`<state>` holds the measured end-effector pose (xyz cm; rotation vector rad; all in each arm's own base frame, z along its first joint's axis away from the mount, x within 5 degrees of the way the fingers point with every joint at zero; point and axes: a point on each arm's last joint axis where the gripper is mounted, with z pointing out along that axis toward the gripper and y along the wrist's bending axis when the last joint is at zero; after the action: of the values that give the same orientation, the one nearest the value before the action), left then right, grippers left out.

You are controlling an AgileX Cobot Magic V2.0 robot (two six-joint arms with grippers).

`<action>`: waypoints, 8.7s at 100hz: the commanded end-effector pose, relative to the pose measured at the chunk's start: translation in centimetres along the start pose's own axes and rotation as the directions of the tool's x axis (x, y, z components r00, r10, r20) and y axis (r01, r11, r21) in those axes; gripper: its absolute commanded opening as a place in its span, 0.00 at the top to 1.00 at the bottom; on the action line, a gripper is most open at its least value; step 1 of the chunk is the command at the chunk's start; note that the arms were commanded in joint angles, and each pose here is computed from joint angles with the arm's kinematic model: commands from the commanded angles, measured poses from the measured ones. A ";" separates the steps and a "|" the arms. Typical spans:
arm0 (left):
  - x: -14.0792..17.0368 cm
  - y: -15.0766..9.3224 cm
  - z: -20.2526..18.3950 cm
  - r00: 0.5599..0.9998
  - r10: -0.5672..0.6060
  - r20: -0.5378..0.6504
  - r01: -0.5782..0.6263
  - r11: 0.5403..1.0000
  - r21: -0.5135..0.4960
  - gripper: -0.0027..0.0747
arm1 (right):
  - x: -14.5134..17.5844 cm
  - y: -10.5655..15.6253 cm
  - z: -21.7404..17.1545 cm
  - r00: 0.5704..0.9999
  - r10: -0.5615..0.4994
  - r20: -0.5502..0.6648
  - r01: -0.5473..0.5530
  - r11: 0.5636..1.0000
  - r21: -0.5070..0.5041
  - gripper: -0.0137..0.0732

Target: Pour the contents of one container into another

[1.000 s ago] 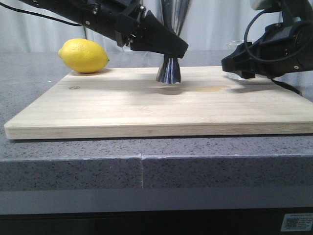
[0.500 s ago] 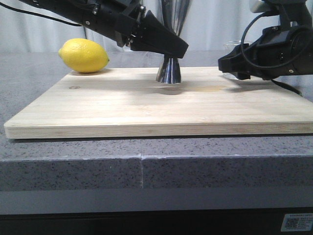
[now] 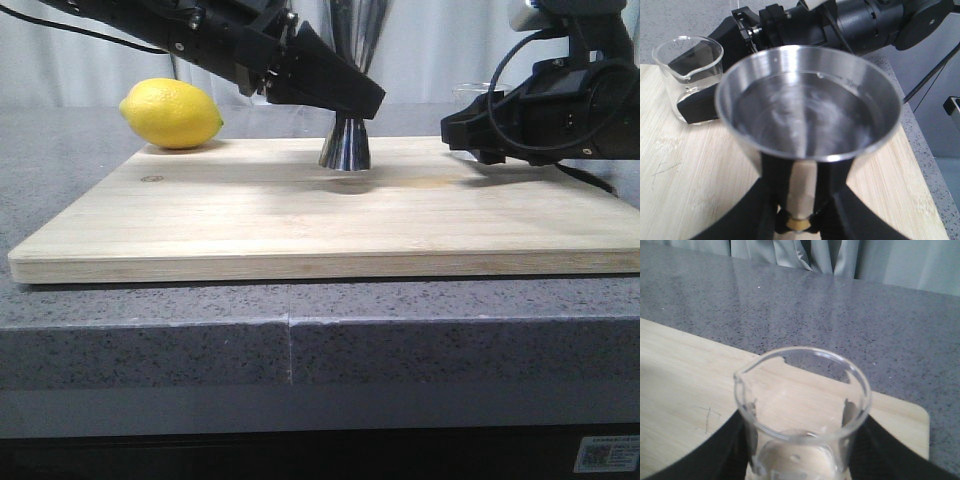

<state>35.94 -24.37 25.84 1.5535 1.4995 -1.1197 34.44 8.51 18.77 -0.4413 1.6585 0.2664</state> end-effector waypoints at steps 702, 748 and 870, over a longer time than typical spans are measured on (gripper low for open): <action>-3.8 0.3 -6.0 0.974 0.008 0.227 0.010 0.997 -0.077 0.90 | -10.4 1.4 -11.6 0.996 -0.077 0.052 0.072 0.992 0.102 0.32; -4.1 0.1 -6.7 0.977 0.026 0.213 -0.006 0.996 -0.093 0.90 | -10.3 1.4 -11.6 0.996 -0.076 0.044 0.071 0.992 0.103 0.32; -1.6 -0.9 -5.9 0.982 0.013 0.187 0.000 0.997 -0.073 0.90 | -10.3 1.4 -11.6 0.996 -0.076 0.042 0.071 0.992 0.104 0.32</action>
<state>37.10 -19.61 25.51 1.3818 1.5452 -1.1009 24.58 6.22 28.29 -0.4292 1.7180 0.1193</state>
